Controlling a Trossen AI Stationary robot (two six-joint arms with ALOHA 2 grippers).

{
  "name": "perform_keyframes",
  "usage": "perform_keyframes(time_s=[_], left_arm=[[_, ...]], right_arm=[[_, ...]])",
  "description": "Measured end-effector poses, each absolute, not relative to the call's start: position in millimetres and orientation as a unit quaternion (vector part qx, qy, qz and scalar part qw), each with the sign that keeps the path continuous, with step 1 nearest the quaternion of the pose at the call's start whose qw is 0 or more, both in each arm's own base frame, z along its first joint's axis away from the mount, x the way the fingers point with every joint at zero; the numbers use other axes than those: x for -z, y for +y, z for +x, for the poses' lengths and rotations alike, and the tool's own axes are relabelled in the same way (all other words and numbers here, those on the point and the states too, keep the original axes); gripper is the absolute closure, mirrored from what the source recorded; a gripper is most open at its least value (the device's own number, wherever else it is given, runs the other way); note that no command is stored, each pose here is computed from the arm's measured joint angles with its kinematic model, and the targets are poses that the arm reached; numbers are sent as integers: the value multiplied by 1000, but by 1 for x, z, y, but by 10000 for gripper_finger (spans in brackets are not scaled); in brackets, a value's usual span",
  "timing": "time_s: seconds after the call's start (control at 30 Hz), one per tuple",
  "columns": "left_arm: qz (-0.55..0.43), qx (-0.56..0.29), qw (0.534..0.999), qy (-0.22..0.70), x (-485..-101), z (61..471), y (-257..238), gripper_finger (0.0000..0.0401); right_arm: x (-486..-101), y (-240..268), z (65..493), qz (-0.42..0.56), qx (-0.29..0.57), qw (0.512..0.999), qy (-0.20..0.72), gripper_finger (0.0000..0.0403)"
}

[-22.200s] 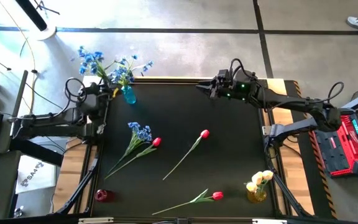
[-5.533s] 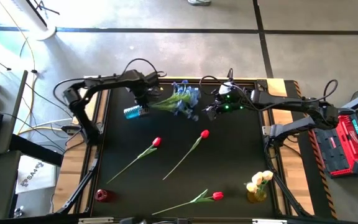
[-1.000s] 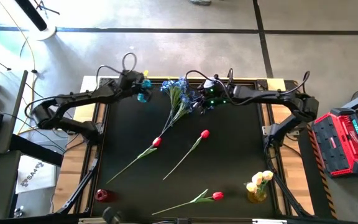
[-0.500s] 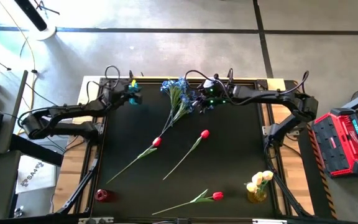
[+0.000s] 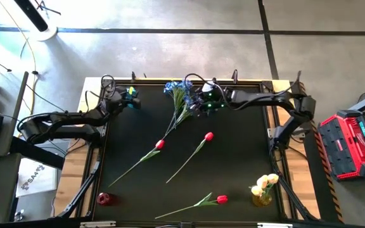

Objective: Sort flowers into vase by color
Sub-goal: Adjust the blue vase on the top left of the table, then put the top left blue flowers into the blue vase

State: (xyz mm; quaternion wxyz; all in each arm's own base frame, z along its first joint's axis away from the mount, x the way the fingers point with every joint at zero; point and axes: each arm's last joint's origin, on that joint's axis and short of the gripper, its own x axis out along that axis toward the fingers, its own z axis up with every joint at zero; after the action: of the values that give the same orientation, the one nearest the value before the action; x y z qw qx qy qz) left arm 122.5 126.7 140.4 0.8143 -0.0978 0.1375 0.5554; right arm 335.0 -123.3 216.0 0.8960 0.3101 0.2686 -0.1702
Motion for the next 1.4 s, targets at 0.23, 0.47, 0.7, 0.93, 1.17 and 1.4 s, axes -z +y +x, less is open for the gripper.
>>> perform_keyframes(time_s=[0.23, 0.47, 0.7, 0.93, 1.17, 1.4], left_arm=[[-99, -540, 823, 147, -137, 122, 125, 96], [-93, -509, 848, 118, -148, 122, 122, 63], [-69, -501, 859, 76, -167, 114, 114, 62], [-71, -482, 872, 49, -206, 112, 111, 62], [-108, -429, 893, 81, -253, 130, 118, 62], [-191, -359, 903, 134, -249, 180, 124, 62]], right_arm=[[-197, -125, 345, 294, 215, 891, 271, 178], [-184, -127, 347, 310, 224, 879, 284, 203], [-187, -126, 347, 328, 225, 875, 276, 210], [-188, -125, 347, 349, 217, 870, 273, 210], [-188, -125, 347, 370, 222, 861, 268, 210], [-200, -123, 340, 395, 238, 848, 261, 210]])
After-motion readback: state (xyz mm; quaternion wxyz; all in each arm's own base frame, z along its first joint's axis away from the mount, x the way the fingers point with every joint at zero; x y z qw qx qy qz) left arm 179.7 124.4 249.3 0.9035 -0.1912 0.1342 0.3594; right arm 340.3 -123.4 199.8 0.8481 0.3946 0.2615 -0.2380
